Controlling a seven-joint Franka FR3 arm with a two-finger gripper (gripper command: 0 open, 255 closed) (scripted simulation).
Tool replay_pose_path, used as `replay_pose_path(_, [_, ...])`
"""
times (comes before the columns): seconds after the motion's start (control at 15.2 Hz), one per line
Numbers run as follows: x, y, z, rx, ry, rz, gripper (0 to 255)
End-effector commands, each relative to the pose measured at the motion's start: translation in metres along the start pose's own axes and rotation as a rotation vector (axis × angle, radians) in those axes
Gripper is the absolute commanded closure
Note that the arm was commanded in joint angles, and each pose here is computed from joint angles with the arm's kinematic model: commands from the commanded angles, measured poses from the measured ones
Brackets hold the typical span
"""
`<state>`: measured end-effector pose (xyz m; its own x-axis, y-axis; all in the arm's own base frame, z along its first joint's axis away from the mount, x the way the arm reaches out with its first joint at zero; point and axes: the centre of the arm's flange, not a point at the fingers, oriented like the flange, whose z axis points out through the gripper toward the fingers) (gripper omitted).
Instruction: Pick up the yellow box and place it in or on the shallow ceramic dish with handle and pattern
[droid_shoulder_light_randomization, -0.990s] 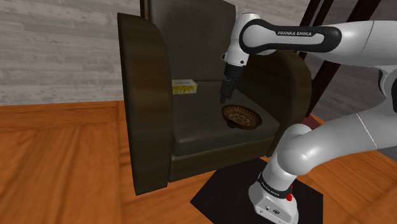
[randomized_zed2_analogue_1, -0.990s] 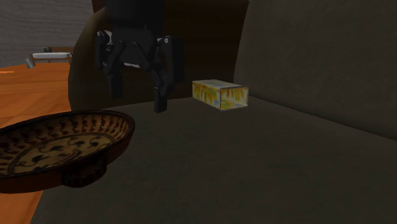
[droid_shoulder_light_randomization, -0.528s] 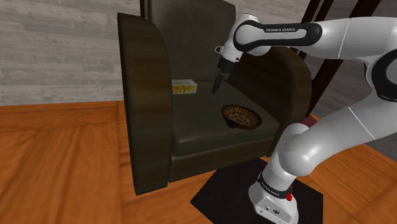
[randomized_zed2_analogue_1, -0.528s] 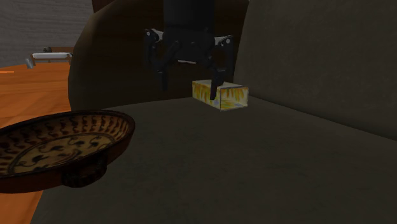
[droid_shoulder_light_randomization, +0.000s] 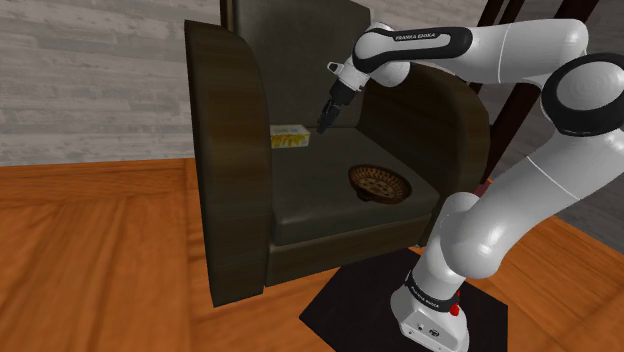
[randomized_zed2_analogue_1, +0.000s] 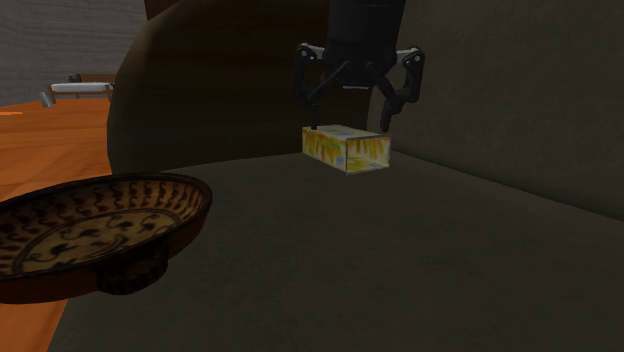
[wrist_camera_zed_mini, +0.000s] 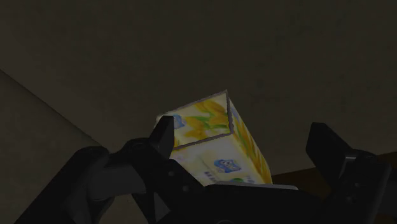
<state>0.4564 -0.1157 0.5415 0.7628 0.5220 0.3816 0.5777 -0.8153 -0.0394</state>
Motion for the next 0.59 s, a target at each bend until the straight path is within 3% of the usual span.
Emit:
replay_pose_path(0.0, [0.003,0.003,0.009,-0.001,0.010,-0.015,0])
replay_pose_path(0.33, [0.003,0.003,0.039,-0.001,0.010,-0.015,0])
replay_pose_path(0.53, [0.003,0.003,0.039,-0.001,0.010,-0.015,0])
